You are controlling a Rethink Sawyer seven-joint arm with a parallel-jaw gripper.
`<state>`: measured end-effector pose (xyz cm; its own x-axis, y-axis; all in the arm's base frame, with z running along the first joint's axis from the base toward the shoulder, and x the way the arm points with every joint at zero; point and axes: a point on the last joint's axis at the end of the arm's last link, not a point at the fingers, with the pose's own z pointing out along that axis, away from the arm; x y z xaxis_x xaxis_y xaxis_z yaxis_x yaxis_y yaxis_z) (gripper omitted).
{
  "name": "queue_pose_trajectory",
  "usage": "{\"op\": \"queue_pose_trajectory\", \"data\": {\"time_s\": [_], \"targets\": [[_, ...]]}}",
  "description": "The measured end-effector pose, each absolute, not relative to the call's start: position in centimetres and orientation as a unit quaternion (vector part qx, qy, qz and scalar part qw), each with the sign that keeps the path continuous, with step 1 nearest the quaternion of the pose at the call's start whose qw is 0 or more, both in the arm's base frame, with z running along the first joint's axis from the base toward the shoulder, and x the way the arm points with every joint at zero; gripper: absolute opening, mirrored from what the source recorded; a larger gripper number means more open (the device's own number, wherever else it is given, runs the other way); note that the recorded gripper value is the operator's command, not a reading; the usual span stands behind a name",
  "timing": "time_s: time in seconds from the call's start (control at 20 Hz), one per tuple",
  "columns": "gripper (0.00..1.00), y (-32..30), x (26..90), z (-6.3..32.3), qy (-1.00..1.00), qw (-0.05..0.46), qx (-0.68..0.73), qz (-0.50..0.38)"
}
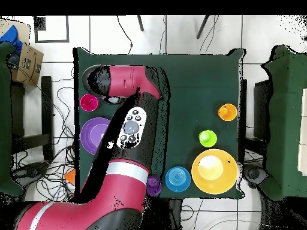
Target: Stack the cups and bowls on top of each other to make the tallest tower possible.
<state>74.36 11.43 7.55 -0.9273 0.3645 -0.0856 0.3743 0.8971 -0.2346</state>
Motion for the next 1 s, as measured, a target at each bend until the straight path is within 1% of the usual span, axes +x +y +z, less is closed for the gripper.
{"op": "queue_pose_trajectory", "data": {"time_s": [1.0], "targets": [[0.00,11.2,73.0,6.5,0.972,0.000,0.199,-0.122]]}}
